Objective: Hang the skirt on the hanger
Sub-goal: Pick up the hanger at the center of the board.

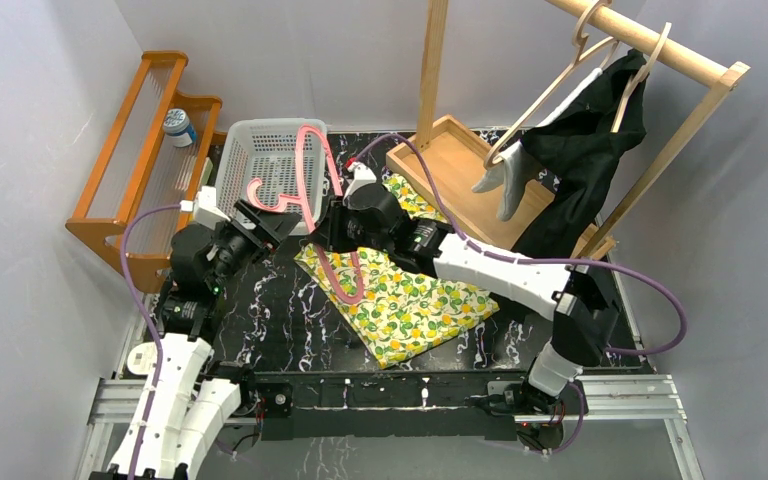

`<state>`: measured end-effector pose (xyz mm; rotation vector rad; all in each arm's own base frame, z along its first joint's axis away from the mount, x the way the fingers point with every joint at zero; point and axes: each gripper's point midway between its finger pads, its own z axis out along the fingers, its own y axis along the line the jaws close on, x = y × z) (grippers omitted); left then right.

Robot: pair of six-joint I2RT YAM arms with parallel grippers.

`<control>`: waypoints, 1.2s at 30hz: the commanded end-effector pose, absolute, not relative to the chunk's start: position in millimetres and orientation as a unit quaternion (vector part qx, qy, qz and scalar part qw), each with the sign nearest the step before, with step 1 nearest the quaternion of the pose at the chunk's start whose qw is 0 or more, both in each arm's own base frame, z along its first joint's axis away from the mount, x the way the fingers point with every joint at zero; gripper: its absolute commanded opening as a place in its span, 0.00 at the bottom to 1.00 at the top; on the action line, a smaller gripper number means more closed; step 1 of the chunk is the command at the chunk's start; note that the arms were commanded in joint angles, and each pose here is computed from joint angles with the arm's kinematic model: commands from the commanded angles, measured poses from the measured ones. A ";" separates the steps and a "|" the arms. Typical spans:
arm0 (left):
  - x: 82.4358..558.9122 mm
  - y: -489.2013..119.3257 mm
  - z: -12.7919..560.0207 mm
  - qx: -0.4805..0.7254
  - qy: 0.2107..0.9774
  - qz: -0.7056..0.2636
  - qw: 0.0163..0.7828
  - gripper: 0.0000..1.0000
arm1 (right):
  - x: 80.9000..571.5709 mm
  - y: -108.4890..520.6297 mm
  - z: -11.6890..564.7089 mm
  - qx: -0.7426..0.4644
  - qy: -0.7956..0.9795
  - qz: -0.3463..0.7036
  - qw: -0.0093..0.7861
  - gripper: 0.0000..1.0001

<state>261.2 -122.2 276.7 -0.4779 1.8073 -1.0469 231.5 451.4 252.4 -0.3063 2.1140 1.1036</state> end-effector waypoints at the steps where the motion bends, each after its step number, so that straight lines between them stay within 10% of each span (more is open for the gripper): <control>1: 275.8 -116.3 289.3 -0.211 0.718 -0.423 0.511 0.69 | 234.0 468.7 284.5 -0.110 0.798 0.464 0.368 0.07; 19: 310.8 -143.9 273.7 -0.204 0.756 -0.298 0.546 0.32 | 224.8 481.8 272.2 -0.117 0.811 0.439 0.368 0.07; 27: 311.6 -142.9 273.6 -0.187 0.761 -0.285 0.552 0.01 | 216.5 480.1 276.9 -0.131 0.803 0.454 0.363 0.08; 36: 293.9 -120.1 260.5 -0.173 0.811 -0.203 0.520 0.00 | 207.5 444.2 272.3 -0.196 0.800 0.413 0.389 0.51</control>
